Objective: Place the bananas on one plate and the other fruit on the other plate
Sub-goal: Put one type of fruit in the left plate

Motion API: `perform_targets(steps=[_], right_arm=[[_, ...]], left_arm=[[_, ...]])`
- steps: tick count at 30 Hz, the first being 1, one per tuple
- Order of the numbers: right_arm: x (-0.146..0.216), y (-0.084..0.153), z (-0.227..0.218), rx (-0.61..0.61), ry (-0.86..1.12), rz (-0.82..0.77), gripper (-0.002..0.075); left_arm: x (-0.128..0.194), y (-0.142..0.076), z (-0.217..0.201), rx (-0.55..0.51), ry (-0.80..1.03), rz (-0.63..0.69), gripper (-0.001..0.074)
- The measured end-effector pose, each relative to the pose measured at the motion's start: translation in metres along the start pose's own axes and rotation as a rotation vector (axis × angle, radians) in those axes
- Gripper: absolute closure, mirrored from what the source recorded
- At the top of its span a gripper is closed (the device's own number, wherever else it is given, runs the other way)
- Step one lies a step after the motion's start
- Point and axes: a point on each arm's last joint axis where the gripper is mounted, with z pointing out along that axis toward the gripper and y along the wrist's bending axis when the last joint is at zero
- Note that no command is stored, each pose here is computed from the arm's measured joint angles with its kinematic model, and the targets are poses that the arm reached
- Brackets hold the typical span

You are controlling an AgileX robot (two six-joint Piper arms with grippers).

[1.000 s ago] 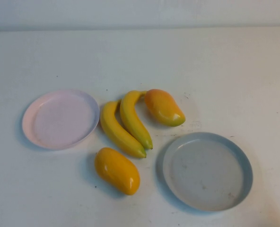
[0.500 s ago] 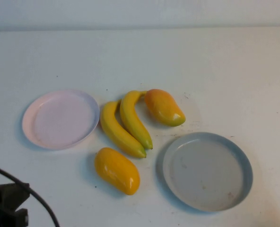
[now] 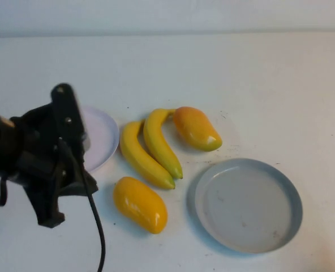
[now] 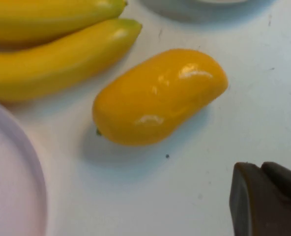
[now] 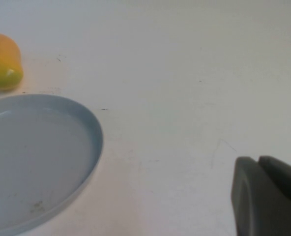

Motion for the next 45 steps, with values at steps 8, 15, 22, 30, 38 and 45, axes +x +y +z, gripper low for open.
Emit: perform_targets(steps=[8, 15, 22, 30, 38, 45], right_arm=[[0.000, 0.000, 0.000, 0.000, 0.000, 0.000, 0.0742], [0.000, 0.000, 0.000, 0.000, 0.000, 0.000, 0.0742], [0.000, 0.000, 0.000, 0.000, 0.000, 0.000, 0.0742], [0.000, 0.000, 0.000, 0.000, 0.000, 0.000, 0.0742], [0.000, 0.000, 0.000, 0.000, 0.000, 0.000, 0.0742], [0.000, 0.000, 0.000, 0.000, 0.000, 0.000, 0.0743]], left_arm=[[-0.037, 0.019, 0.049, 0.123, 0.089, 0.385, 0.0736], [-0.046, 0.026, 0.090, 0.157, 0.179, 0.487, 0.0498], [-0.055, 0.027, 0.118, 0.108, 0.171, 0.538, 0.0080], [-0.055, 0.030, 0.129, 0.103, 0.184, 0.614, 0.0066], [-0.050, 0.032, 0.138, 0.116, 0.213, 0.637, 0.0066], [-0.044, 0.034, 0.153, 0.156, 0.237, 0.648, 0.0066]])
